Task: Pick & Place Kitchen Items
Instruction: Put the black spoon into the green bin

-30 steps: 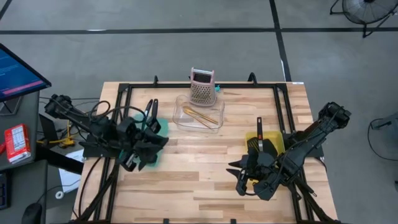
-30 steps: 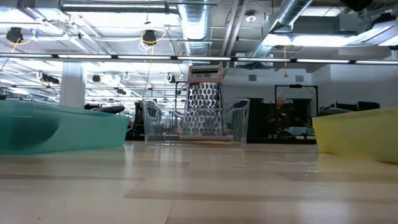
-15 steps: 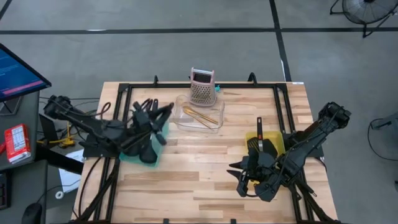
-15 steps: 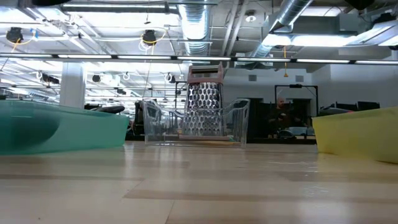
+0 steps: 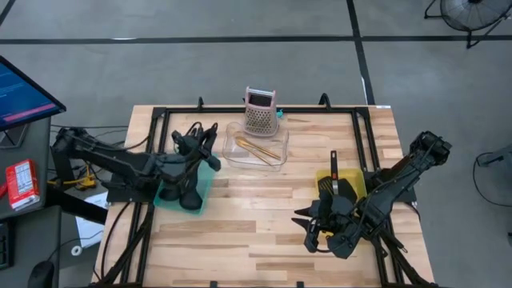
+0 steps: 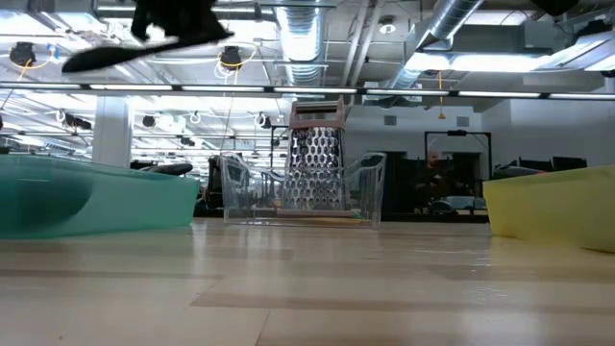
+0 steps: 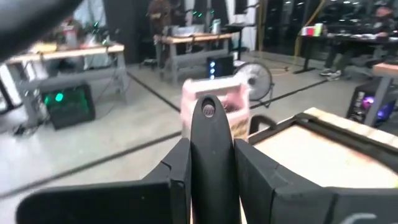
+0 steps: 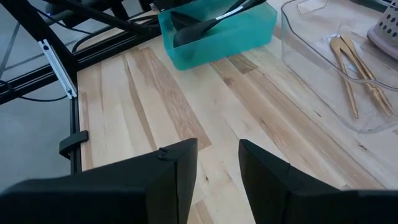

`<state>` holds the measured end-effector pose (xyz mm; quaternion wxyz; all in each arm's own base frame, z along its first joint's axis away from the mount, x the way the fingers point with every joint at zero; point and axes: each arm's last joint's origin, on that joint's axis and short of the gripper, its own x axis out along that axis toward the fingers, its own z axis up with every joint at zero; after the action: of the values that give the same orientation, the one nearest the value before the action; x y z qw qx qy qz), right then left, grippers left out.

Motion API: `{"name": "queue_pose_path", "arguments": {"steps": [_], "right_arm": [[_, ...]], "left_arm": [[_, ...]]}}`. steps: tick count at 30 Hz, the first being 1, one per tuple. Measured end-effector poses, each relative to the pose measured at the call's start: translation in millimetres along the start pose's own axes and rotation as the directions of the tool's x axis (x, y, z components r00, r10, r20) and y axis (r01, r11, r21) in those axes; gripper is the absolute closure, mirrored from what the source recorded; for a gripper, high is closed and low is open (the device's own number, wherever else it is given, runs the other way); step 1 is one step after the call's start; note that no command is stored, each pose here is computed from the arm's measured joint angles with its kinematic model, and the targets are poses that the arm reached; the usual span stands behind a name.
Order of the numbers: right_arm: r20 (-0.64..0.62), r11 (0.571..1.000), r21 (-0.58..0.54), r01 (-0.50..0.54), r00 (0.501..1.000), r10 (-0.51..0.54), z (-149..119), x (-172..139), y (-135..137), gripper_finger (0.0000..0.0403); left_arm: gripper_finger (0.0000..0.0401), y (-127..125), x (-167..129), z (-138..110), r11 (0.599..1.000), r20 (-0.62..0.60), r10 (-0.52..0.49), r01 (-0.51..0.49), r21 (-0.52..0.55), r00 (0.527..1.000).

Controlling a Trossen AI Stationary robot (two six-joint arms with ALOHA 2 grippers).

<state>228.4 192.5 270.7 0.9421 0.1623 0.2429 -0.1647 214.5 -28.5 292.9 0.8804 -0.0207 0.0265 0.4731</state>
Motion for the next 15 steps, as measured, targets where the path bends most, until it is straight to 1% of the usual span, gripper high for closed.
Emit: {"name": "queue_pose_path", "arguments": {"steps": [5,8,10,12,15], "right_arm": [[-0.002,1.0,-0.004,-0.006,1.0,0.006,-1,-1,1,0.0285],[-0.003,1.0,-0.005,-0.008,1.0,0.008,-2,-2,1,0.0285],[-0.002,1.0,-0.005,-0.008,1.0,0.008,-2,-2,1,0.0285],[-0.002,1.0,-0.006,-0.008,1.0,0.008,-2,-2,1,0.0285],[-0.002,1.0,-0.008,-0.008,1.0,0.008,-2,-2,1,0.0285]], "left_arm": [[0.0332,9,5,-38,0.995,-0.039,0.028,-0.031,-0.09,0.999],[0.0332,14,5,-55,0.995,-0.057,0.028,-0.033,-0.093,0.998],[0.0332,15,4,-64,0.995,-0.073,0.009,-0.017,-0.099,0.997],[0.0332,17,4,-70,0.992,-0.089,-0.012,0.001,-0.126,0.996],[0.0332,20,3,-81,0.985,-0.103,-0.012,-0.006,-0.172,0.995]]}}
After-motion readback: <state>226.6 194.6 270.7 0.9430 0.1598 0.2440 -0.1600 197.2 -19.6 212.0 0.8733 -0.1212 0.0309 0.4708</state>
